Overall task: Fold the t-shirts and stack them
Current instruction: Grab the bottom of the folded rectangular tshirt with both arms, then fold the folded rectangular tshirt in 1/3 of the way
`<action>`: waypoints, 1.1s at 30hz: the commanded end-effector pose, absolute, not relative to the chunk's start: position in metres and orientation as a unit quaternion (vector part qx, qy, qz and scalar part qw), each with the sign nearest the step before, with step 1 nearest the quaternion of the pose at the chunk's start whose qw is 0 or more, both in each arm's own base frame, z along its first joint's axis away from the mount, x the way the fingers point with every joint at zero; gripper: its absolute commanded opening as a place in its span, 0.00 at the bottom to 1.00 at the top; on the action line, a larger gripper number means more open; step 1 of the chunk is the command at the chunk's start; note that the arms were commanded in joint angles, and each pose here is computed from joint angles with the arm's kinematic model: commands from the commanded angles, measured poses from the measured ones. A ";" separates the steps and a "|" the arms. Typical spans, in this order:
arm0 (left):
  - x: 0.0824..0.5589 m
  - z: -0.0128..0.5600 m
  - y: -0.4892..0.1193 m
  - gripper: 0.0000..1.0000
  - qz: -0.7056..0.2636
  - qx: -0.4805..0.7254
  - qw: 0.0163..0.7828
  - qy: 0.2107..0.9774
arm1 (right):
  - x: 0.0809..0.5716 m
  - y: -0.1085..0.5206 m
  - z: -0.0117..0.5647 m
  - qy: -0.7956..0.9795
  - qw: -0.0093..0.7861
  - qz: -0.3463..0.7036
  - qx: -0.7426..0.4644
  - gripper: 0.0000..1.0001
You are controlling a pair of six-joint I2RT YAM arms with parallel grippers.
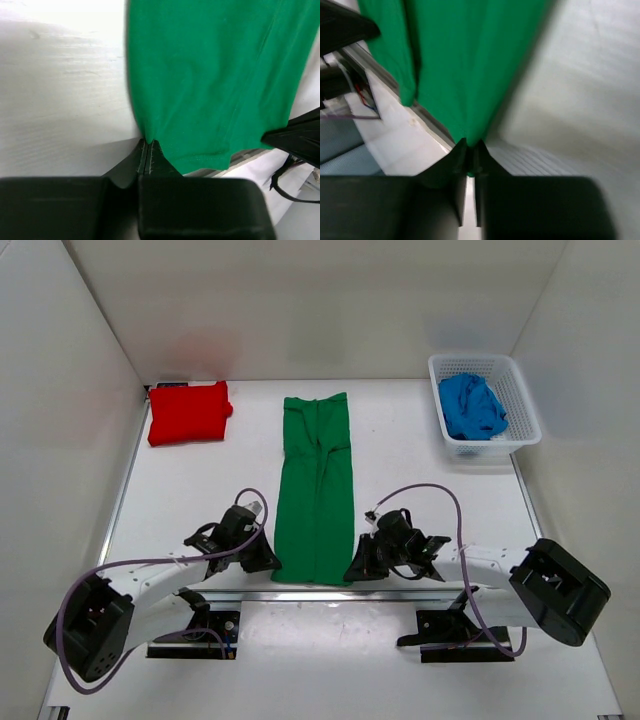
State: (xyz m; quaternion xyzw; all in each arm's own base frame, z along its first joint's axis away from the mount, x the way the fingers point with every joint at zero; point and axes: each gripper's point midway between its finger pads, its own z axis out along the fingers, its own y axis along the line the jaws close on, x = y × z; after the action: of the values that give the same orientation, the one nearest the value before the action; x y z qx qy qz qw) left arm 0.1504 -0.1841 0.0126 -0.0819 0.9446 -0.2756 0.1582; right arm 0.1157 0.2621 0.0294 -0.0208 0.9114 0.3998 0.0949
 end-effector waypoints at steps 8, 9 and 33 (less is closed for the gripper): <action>0.095 0.000 -0.178 0.00 -0.269 -0.046 0.105 0.956 | 0.082 0.264 0.033 0.913 0.046 0.400 -0.059 0.01; 0.094 0.000 -0.177 0.00 -0.273 -0.049 0.106 0.955 | 0.082 0.264 0.034 0.913 0.044 0.401 -0.063 0.00; 0.331 0.089 -0.202 0.00 -0.368 -0.136 0.187 0.901 | 0.302 0.258 0.106 0.854 0.134 0.502 -0.012 0.00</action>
State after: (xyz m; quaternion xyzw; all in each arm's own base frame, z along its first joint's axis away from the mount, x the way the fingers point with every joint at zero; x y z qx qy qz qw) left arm 0.2924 -0.1924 0.0631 -0.1402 0.9215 -0.3303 0.1487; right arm 0.2805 0.2566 0.0960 0.0168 0.8679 0.4819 0.1194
